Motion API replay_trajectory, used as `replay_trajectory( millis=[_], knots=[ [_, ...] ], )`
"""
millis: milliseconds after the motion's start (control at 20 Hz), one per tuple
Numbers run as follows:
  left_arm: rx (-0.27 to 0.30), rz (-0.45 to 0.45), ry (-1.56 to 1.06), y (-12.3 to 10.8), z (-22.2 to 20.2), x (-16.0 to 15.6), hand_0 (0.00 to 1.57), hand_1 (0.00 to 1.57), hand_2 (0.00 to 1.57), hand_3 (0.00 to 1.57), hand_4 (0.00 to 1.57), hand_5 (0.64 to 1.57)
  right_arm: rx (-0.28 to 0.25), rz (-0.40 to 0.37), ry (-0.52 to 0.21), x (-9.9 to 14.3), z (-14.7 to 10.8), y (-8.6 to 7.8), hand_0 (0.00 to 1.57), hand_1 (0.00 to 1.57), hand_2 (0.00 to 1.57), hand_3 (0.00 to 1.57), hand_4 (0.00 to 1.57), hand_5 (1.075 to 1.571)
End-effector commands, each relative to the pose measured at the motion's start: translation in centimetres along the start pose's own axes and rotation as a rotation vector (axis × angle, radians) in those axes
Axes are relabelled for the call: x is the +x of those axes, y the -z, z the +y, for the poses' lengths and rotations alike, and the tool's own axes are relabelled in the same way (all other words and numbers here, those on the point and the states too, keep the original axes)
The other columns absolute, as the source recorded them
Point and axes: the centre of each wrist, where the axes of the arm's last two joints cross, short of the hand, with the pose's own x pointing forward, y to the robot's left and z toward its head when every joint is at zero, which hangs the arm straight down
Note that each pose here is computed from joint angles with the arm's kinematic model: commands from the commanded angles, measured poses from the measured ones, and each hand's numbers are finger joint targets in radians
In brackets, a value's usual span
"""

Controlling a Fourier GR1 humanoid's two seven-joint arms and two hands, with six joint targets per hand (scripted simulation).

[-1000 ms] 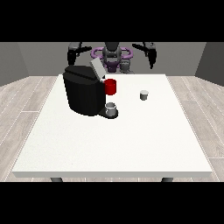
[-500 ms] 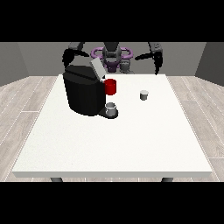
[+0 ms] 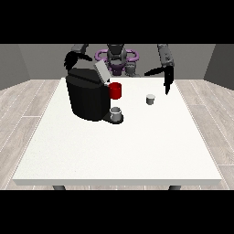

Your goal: Insert the coffee pod into the coffee machine and close the lid

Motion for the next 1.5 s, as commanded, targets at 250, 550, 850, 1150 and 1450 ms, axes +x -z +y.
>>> replay_trajectory(
  millis=[250, 550, 850, 1150, 1450],
  knots=[
    [0.002, 0.045, 0.097, 2.2, -0.5, -1.7, 0.0, 0.0, 0.0, 0.0, 0.0, 1.571, 0.017, -0.035, -0.012, 1.0, 1.5, 1.6, 0.0, 0.0, 0.0, 0.0, 0.33, 1.571],
    [-0.096, 0.107, 0.188, 2.5, -4.1, -2.1, 0.0, 0.0, 0.37, 0.0, 0.0, 1.571, -0.035, 0.076, -0.023, -2.4, -1.2, 1.3, 0.0, 0.0, 0.0, 0.0, 0.37, 1.571],
    [-0.069, 0.161, 0.257, 3.5, -3.1, -2.3, 0.7, 0.7, 0.78, 0.43, 0.0, 1.571, -0.047, 0.117, -0.059, -2.0, 0.4, 2.7, 0.0, 0.0, 0.0, 0.0, 0.42, 1.571],
    [-0.084, 0.154, 0.388, 4.0, -3.2, -2.3, 0.58, 0.58, 0.72, 0.47, 0.0, 1.571, -0.025, 0.105, -0.069, -1.5, -0.2, 3.4, 0.0, 0.0, 0.0, 0.0, 0.36, 1.571],
    [-0.089, 0.099, 0.503, 4.1, -1.9, -2.3, 0.65, 0.65, 0.79, 0.53, 0.0, 1.571, -0.025, 0.123, -0.041, -2.0, -0.7, 3.4, 0.0, 0.0, 0.0, 0.0, 0.43, 1.571]
  ],
)
